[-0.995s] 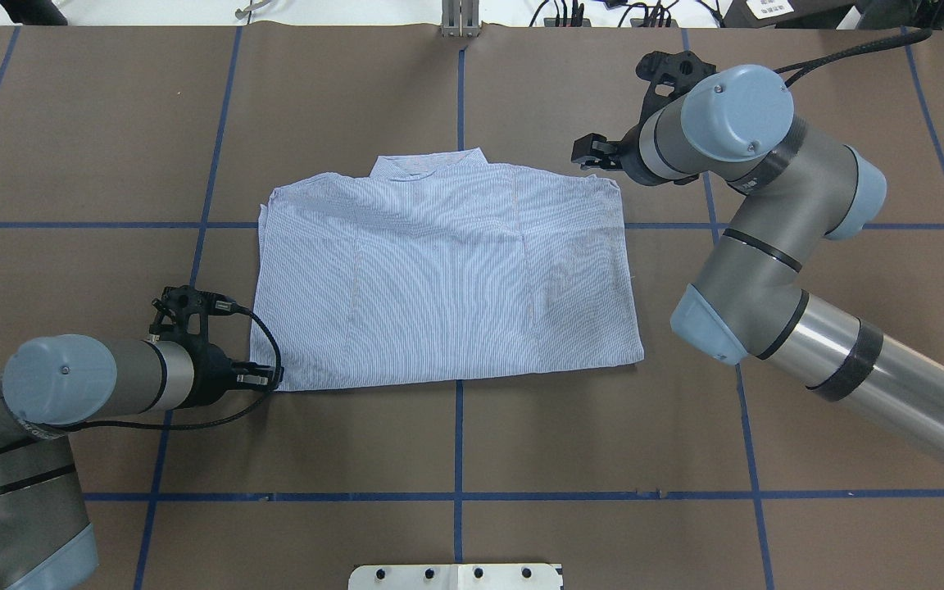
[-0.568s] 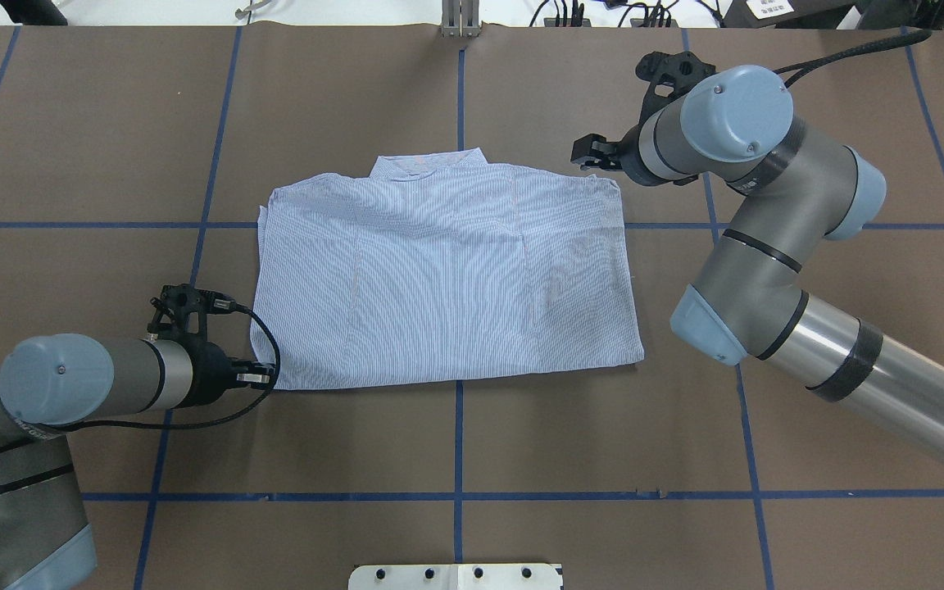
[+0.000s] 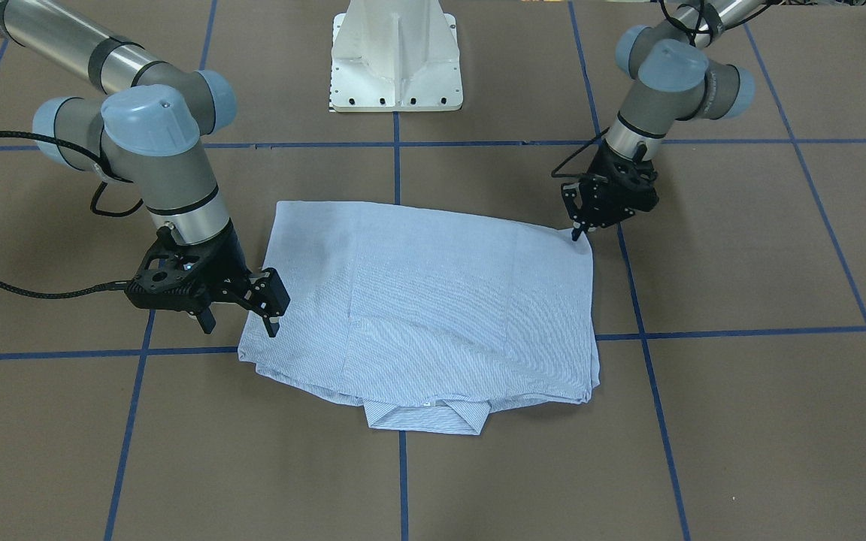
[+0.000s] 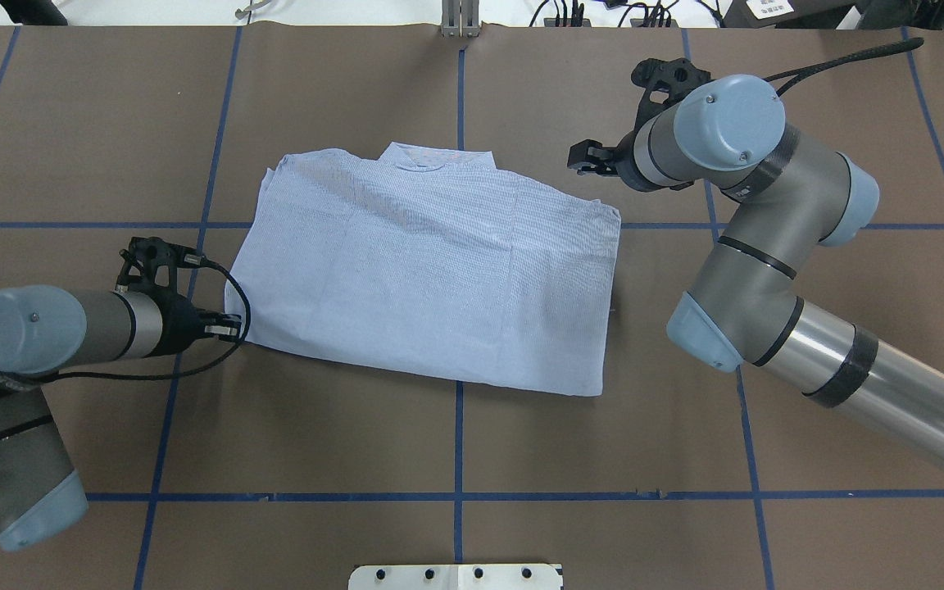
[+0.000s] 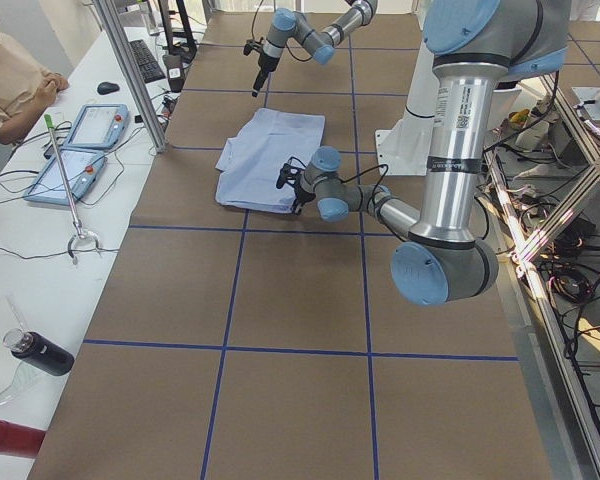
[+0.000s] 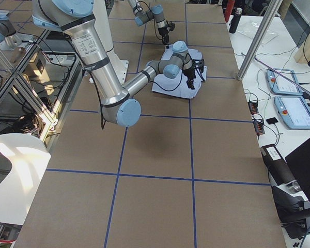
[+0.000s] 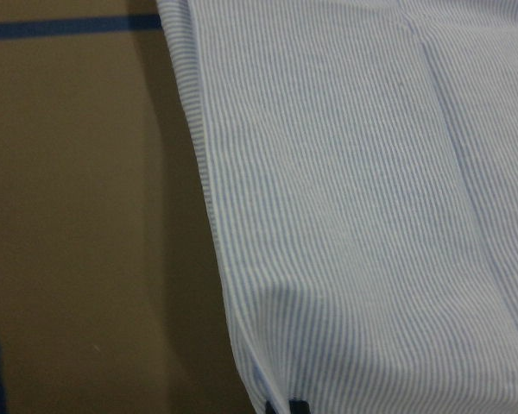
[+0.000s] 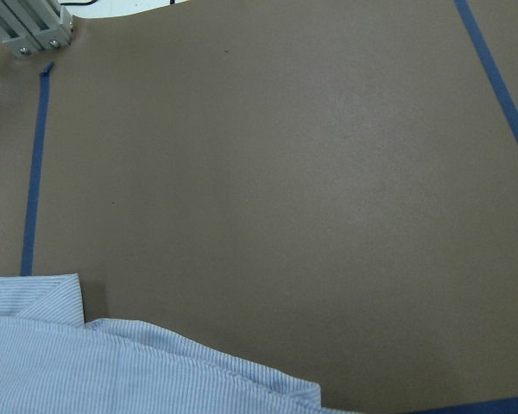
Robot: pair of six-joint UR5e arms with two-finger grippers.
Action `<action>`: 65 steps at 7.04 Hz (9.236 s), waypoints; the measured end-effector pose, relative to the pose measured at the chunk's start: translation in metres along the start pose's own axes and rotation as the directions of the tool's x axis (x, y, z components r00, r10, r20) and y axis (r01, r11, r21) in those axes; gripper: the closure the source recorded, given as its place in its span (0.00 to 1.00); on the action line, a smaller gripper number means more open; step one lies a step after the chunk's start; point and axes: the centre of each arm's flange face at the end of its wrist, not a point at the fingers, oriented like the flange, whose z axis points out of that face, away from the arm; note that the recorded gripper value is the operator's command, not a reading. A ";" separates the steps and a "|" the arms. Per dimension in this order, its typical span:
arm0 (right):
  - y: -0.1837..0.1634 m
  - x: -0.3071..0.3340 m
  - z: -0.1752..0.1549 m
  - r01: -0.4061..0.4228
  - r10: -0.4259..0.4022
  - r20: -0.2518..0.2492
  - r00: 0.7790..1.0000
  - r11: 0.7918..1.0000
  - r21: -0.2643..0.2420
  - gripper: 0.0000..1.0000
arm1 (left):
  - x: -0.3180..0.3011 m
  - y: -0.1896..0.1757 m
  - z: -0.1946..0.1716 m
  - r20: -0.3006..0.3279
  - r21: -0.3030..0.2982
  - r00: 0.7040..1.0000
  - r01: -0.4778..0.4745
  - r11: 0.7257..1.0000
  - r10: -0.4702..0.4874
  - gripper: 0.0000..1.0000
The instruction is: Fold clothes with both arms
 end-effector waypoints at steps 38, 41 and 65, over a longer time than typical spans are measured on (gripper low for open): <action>0.265 -0.070 -0.091 -0.396 0.398 -0.057 0.916 0.917 0.043 1.00 | 0.156 0.110 -0.063 -0.228 -0.200 0.880 0.377 0.904 -0.418 0.14; 0.264 -0.070 -0.091 -0.398 0.400 -0.057 0.915 0.916 0.043 1.00 | 0.211 0.123 -0.036 -0.151 -0.231 0.858 0.452 0.861 -0.491 0.39; 0.228 -0.066 -0.175 -0.329 0.334 -0.085 0.939 0.942 0.073 1.00 | 0.224 -0.018 -0.140 -0.135 -0.175 0.857 0.474 0.863 -0.498 1.00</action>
